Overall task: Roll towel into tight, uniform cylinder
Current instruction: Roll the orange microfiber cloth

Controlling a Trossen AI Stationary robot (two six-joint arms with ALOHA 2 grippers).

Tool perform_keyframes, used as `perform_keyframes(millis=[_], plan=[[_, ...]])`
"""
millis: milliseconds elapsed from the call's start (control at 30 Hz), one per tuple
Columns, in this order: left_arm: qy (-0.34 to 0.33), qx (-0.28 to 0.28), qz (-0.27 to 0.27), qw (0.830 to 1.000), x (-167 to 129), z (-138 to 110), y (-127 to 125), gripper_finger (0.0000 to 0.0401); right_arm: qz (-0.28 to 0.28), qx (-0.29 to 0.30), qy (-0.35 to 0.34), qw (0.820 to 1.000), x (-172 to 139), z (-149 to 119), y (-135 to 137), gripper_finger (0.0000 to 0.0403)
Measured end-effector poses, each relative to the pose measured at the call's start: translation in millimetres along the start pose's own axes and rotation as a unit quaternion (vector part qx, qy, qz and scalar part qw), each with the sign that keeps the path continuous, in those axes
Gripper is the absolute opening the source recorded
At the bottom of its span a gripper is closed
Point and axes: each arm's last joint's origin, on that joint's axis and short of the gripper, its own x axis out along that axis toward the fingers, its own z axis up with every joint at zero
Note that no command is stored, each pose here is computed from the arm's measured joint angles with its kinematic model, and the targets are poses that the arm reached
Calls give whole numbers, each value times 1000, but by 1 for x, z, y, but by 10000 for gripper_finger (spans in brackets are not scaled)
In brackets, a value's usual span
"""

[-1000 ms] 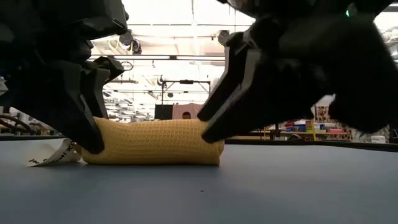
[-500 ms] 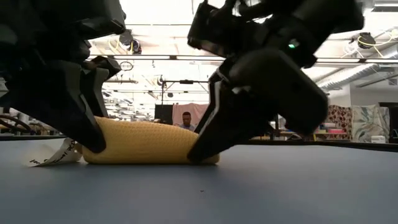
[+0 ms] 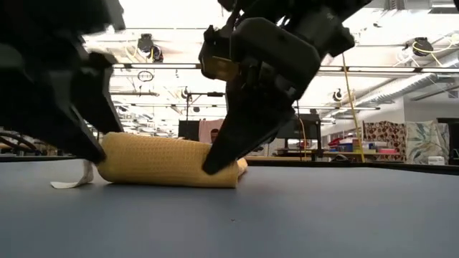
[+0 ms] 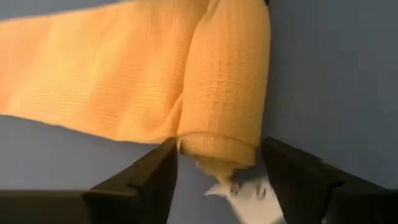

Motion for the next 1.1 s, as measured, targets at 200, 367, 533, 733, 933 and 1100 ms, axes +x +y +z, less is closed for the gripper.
perform_keyframes(millis=[200,367,533,733,933,1100], plan=[[-35,33,35,998,-20,-5,-6,257,45,27,19,998,0,6,-18,57],[-77,64,64,993,-29,-10,-14,257,81,54,33,995,0,9,-32,58],[-101,110,75,986,-18,-9,-23,257,107,84,43,990,-1,12,-42,59],[-74,161,77,981,1,-11,-22,257,127,92,47,986,-2,14,-47,59],[-37,159,71,984,18,-8,-14,257,136,89,49,986,-2,14,-46,59],[-17,151,44,987,24,-4,-8,221,136,88,49,986,-2,14,-46,59]])
